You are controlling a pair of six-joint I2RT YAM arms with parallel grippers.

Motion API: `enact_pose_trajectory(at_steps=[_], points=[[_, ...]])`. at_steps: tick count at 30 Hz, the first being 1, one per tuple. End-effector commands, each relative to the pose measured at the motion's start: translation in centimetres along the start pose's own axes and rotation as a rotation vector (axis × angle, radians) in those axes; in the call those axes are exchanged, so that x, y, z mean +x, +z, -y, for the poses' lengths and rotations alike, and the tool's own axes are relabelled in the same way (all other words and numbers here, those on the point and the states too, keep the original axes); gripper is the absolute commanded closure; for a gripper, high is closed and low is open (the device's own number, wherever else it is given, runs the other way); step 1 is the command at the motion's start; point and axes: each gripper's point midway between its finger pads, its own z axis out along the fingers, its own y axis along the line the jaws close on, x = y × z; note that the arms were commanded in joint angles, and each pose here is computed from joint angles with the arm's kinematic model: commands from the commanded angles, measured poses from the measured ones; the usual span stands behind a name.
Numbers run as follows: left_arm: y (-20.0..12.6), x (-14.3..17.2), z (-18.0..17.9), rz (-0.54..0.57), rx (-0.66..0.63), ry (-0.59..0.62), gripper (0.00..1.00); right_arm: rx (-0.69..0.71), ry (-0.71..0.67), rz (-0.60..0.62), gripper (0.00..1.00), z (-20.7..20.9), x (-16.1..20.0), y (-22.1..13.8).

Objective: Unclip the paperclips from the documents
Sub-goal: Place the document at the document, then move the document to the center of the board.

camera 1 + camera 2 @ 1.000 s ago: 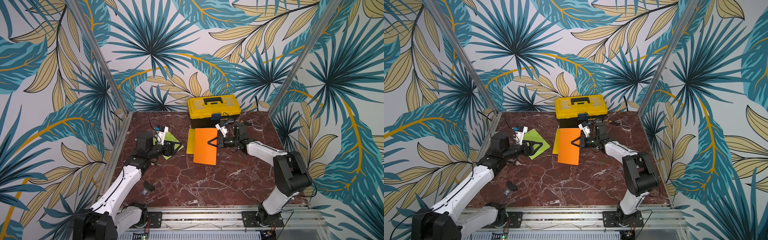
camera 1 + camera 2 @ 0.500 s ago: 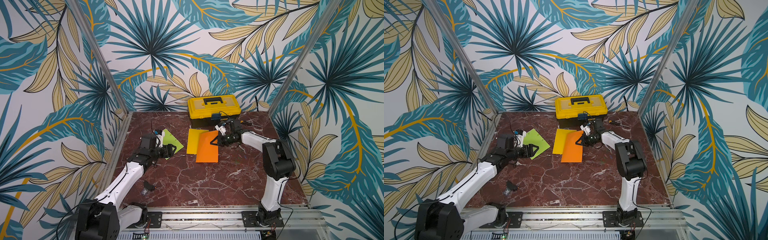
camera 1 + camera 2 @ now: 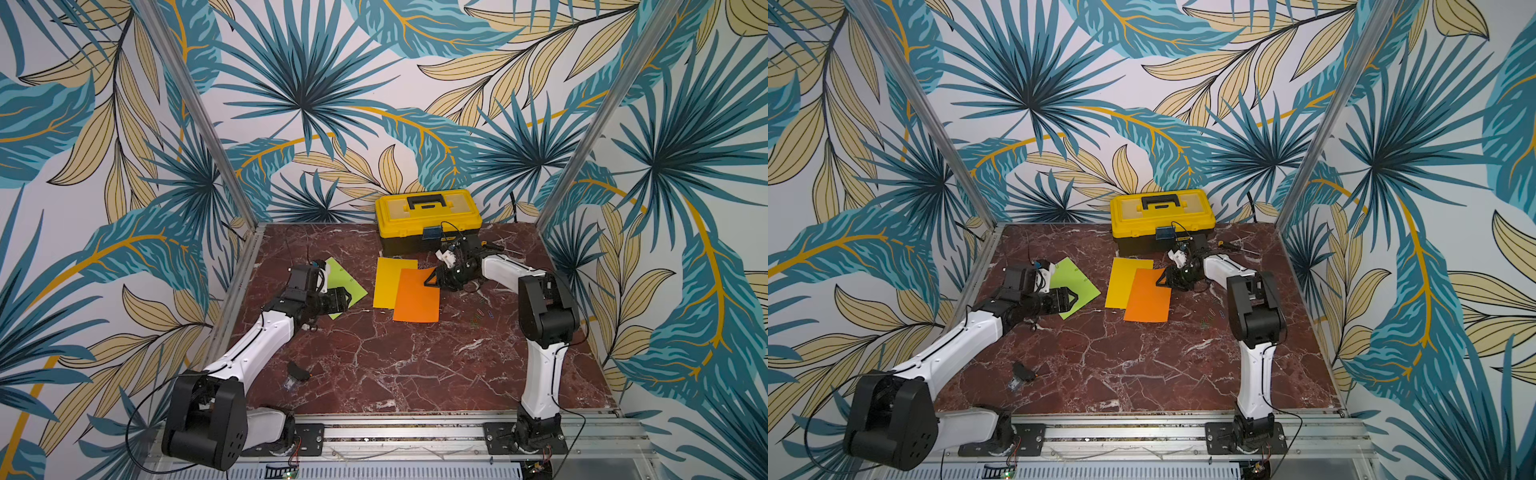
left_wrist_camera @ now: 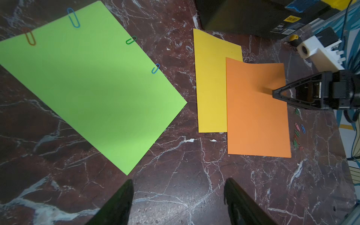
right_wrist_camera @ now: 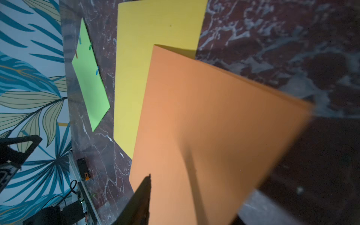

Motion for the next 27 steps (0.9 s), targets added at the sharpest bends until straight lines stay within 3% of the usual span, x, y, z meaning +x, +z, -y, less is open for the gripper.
enact_pose_trajectory(at_steps=[1,10,17,27], points=[[0.0,-1.2,-0.3,0.015,-0.032,-0.016,0.25,0.083,0.004,-0.011,0.45,1.3,-0.1,-0.9],[3.1,-1.2,-2.2,-0.05,-0.114,-0.046,0.28,0.218,-0.02,0.029,0.35,1.5,0.8,-4.8],[5.7,-1.1,-3.6,-0.121,-0.193,-0.08,0.31,0.193,-0.031,0.057,0.33,-0.5,2.7,-7.4],[8.0,1.6,-5.4,-0.235,-0.328,-0.054,0.33,0.139,-0.063,0.079,0.32,-3.0,4.1,-9.8]])
